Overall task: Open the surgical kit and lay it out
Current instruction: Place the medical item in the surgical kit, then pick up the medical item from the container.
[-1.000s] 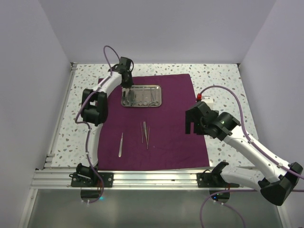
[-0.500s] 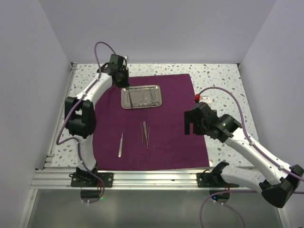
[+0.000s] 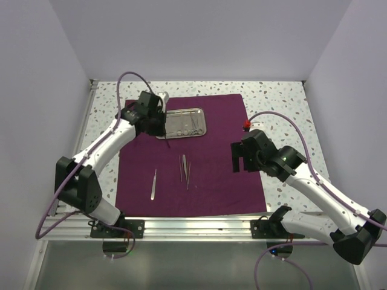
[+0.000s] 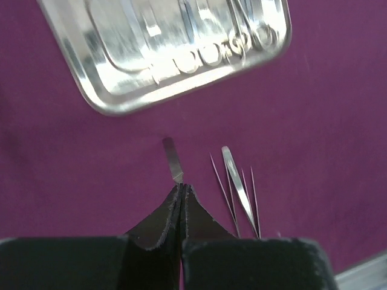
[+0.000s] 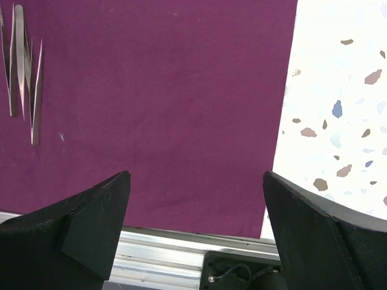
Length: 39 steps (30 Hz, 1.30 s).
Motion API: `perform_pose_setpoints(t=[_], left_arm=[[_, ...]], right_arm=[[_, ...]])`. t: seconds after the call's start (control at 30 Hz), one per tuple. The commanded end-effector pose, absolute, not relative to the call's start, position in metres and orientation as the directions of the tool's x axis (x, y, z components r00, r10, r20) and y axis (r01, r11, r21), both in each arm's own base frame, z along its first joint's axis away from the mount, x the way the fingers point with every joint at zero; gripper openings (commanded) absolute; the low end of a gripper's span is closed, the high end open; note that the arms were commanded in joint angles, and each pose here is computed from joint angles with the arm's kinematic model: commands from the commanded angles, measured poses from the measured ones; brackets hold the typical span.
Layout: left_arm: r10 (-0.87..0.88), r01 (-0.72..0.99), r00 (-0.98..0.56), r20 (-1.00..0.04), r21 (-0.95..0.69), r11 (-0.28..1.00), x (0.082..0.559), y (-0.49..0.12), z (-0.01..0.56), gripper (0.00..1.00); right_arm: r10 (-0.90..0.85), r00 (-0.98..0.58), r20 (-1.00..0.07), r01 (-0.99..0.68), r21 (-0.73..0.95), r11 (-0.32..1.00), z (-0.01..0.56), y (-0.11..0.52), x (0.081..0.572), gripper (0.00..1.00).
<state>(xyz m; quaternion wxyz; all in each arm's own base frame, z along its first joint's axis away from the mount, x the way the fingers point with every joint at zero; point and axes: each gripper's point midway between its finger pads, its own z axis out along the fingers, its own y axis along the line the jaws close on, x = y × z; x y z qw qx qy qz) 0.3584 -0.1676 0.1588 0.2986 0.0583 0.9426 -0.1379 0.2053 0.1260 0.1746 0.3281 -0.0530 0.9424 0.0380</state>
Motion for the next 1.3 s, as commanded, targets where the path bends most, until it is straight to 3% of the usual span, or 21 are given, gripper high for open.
perform_pose_setpoints(t=[0.0,0.4,0.73,0.9,0.93,1.0,1.03,1.07,1.13,1.23,1.27], left_arm=[[0.044,0.199,-0.824,-0.565,-0.215,0.956,0.309,-0.176,0.170,0.00],[-0.142,-0.045,-0.884,-0.444,-0.222,0.974,0.199,-0.122,0.145,0.00],[-0.126,-0.040,-0.896,-0.427,-0.206,0.978,0.170,-0.106,0.177,0.00],[-0.139,-0.092,-0.905,-0.402,-0.135,0.987,0.170,-0.096,0.157,0.01],[-0.147,-0.108,-0.903,-0.404,-0.117,0.987,0.174,-0.094,0.152,0.21],[-0.160,-0.119,-0.892,-0.422,-0.123,0.985,0.193,-0.102,0.142,0.43],[-0.161,-0.119,-0.881,-0.445,-0.120,0.986,0.205,-0.105,0.141,0.64],[-0.153,-0.109,-0.869,-0.470,-0.119,0.987,0.226,-0.113,0.135,0.70],[-0.145,-0.108,-0.838,-0.526,-0.101,0.989,0.260,-0.122,0.142,0.73],[-0.098,-0.094,-0.798,-0.595,-0.037,0.995,0.326,-0.139,0.147,0.70],[-0.056,-0.080,-0.821,-0.568,0.017,0.997,0.344,-0.141,0.128,0.69]], right_arm=[[-0.071,-0.761,-0.645,-0.134,0.050,0.990,0.177,0.126,0.207,0.94],[-0.034,-0.782,-0.622,-0.116,0.092,0.989,0.165,0.128,0.199,0.94],[-0.053,-0.796,-0.603,-0.145,0.106,0.984,0.162,0.145,0.210,0.93],[-0.050,-0.808,-0.587,-0.152,0.124,0.981,0.156,0.154,0.213,0.93],[-0.049,-0.810,-0.585,-0.153,0.129,0.980,0.155,0.156,0.213,0.93],[-0.046,-0.812,-0.581,-0.151,0.134,0.979,0.157,0.159,0.215,0.93],[-0.045,-0.812,-0.582,-0.153,0.138,0.979,0.157,0.160,0.216,0.93],[-0.046,-0.811,-0.583,-0.155,0.139,0.978,0.158,0.161,0.217,0.93],[-0.040,-0.814,-0.580,-0.154,0.148,0.977,0.159,0.163,0.217,0.93],[-0.037,-0.820,-0.571,-0.153,0.156,0.976,0.163,0.163,0.213,0.92],[-0.035,-0.819,-0.573,-0.151,0.155,0.976,0.164,0.161,0.212,0.91]])
